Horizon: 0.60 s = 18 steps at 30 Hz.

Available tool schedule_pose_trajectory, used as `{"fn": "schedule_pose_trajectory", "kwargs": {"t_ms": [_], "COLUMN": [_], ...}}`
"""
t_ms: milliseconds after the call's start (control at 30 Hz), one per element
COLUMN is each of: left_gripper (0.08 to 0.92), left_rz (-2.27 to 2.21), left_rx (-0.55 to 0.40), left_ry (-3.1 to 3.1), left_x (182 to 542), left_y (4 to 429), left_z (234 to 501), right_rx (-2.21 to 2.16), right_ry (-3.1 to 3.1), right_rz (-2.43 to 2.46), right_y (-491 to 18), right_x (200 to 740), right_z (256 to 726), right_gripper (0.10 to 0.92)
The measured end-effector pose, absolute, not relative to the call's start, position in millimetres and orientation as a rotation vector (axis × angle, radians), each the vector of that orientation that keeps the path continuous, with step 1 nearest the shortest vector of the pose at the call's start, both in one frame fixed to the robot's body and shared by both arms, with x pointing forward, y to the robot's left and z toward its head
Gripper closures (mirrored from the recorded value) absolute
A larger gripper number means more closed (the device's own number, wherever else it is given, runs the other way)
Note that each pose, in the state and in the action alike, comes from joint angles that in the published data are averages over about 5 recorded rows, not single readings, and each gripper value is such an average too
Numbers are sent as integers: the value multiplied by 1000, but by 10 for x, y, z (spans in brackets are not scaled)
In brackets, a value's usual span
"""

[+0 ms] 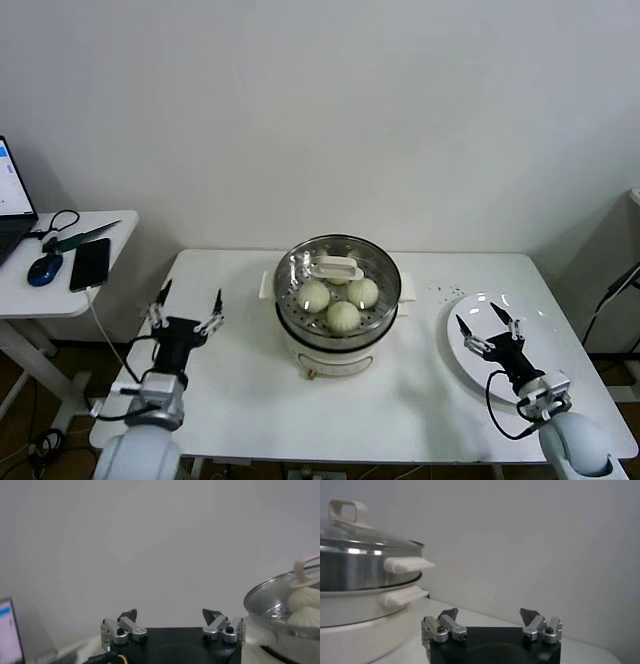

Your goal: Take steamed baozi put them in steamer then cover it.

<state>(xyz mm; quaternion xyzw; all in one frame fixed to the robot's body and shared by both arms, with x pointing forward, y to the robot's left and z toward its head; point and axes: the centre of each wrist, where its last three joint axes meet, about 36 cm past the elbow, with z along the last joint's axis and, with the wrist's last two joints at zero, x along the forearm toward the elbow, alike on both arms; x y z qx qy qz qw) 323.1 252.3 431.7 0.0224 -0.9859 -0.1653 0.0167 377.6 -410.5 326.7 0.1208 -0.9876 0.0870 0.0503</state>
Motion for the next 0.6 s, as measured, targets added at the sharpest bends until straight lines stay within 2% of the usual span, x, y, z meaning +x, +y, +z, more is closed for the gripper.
{"fn": "schedule_pose_trajectory", "kwargs": {"t_ms": [267, 600], "left_gripper": [177, 177], "left_rz": [-317, -236], "left_rx": [91, 128], "left_ry": [-3074, -3077], "left_x": [2933, 2753], "left_y": [2717, 2813], "left_z": [4011, 3879], "right_rx": [341, 326], "right_ry": [-3018, -3020], "right_rz": [212, 177], "right_y": [-4083, -4053], "right_x": [3638, 3547], "right_z": [3282, 3267], "right_gripper": [200, 200]}}
